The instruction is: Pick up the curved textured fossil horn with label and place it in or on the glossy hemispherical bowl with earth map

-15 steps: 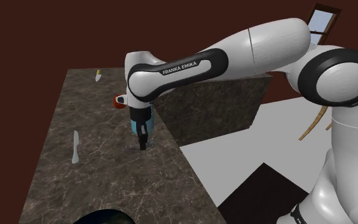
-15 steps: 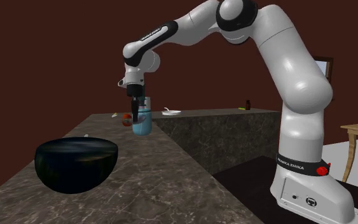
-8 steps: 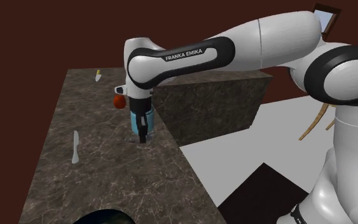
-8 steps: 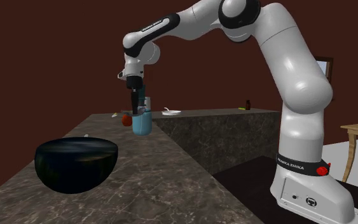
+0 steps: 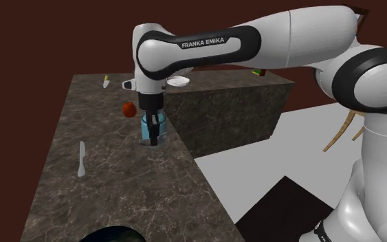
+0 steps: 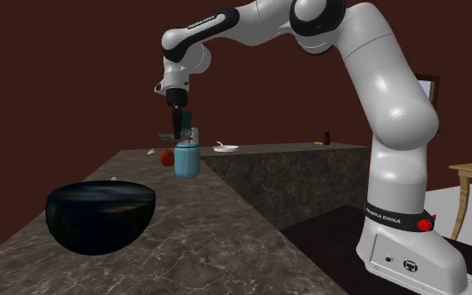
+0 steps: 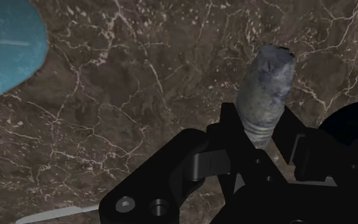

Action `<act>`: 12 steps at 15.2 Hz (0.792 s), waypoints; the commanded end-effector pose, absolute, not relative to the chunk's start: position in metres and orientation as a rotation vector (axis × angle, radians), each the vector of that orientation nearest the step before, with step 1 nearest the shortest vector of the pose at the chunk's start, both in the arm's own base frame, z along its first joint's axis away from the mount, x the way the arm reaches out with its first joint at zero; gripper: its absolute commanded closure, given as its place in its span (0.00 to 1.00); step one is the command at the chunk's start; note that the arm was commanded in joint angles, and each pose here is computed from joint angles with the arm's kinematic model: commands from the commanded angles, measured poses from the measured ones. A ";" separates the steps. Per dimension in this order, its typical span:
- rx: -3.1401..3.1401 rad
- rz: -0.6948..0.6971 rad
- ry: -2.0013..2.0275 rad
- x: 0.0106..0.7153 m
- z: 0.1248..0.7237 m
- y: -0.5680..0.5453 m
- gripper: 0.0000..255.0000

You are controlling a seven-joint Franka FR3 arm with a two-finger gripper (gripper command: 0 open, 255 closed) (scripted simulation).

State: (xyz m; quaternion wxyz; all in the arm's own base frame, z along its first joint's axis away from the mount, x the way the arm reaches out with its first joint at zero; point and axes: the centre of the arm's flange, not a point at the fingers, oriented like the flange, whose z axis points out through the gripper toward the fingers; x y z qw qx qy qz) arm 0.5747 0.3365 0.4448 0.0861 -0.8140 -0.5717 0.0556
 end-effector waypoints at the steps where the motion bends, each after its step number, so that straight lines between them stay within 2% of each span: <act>1: -2.426 0.166 -1.704 0.575 0.456 0.336 1.00; 4: -2.426 0.166 -1.704 0.575 0.470 0.336 1.00; 12: -2.426 0.166 -1.704 0.509 0.470 0.418 1.00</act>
